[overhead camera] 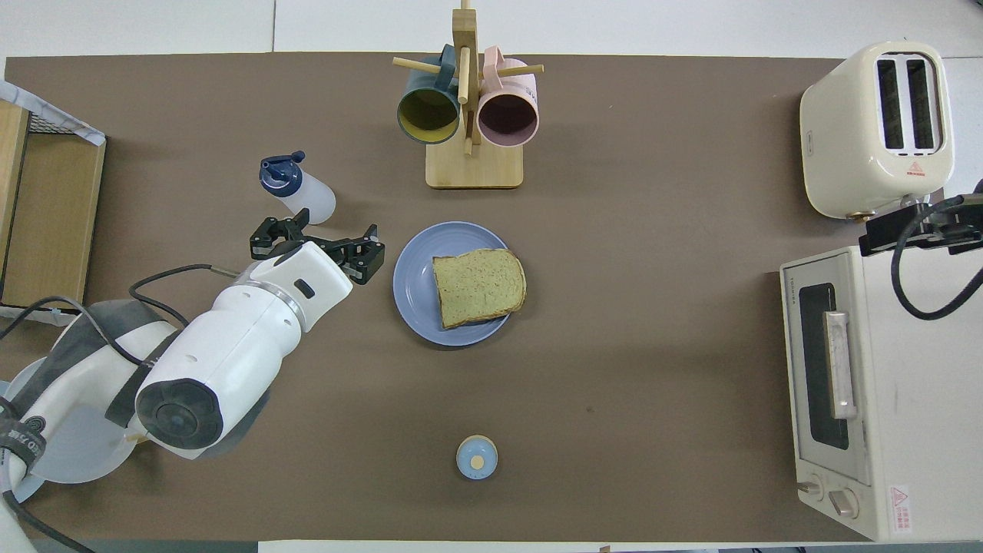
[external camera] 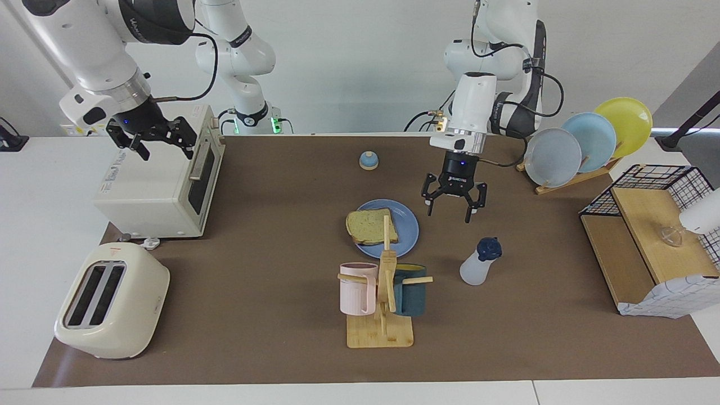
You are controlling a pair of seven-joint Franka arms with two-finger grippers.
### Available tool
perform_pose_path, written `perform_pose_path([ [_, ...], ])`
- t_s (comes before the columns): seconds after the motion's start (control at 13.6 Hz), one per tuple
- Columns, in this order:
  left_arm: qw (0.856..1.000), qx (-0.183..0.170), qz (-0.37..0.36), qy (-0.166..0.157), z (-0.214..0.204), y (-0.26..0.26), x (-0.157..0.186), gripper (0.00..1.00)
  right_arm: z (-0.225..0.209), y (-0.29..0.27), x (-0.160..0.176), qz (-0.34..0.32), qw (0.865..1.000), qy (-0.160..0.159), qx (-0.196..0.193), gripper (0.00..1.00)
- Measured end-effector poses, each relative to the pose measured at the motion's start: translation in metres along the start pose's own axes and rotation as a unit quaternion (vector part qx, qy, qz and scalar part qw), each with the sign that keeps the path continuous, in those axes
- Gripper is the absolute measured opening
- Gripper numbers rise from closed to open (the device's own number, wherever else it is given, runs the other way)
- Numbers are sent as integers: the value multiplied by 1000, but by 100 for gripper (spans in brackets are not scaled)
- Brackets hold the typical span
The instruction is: Put bread on plate and add seasoning
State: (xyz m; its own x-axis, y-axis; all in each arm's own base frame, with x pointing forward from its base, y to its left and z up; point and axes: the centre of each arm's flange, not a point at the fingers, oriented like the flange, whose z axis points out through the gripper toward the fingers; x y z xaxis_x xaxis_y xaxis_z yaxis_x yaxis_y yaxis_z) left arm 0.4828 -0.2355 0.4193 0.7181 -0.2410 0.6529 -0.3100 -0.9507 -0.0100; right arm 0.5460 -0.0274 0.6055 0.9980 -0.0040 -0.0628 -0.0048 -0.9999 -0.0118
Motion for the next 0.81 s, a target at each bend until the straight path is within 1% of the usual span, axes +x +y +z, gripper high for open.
perform_pose_path([
  [0.37,999,13,-28,-28,-19,27,45,100,0,0,0,0,1000,0,0,100],
  [0.52,998,17,-43,-33,-27,28,62,100,0,0,0,0,1000,0,0,100],
  [0.81,995,26,-81,-54,-41,22,93,100,0,0,0,0,1000,0,0,100],
])
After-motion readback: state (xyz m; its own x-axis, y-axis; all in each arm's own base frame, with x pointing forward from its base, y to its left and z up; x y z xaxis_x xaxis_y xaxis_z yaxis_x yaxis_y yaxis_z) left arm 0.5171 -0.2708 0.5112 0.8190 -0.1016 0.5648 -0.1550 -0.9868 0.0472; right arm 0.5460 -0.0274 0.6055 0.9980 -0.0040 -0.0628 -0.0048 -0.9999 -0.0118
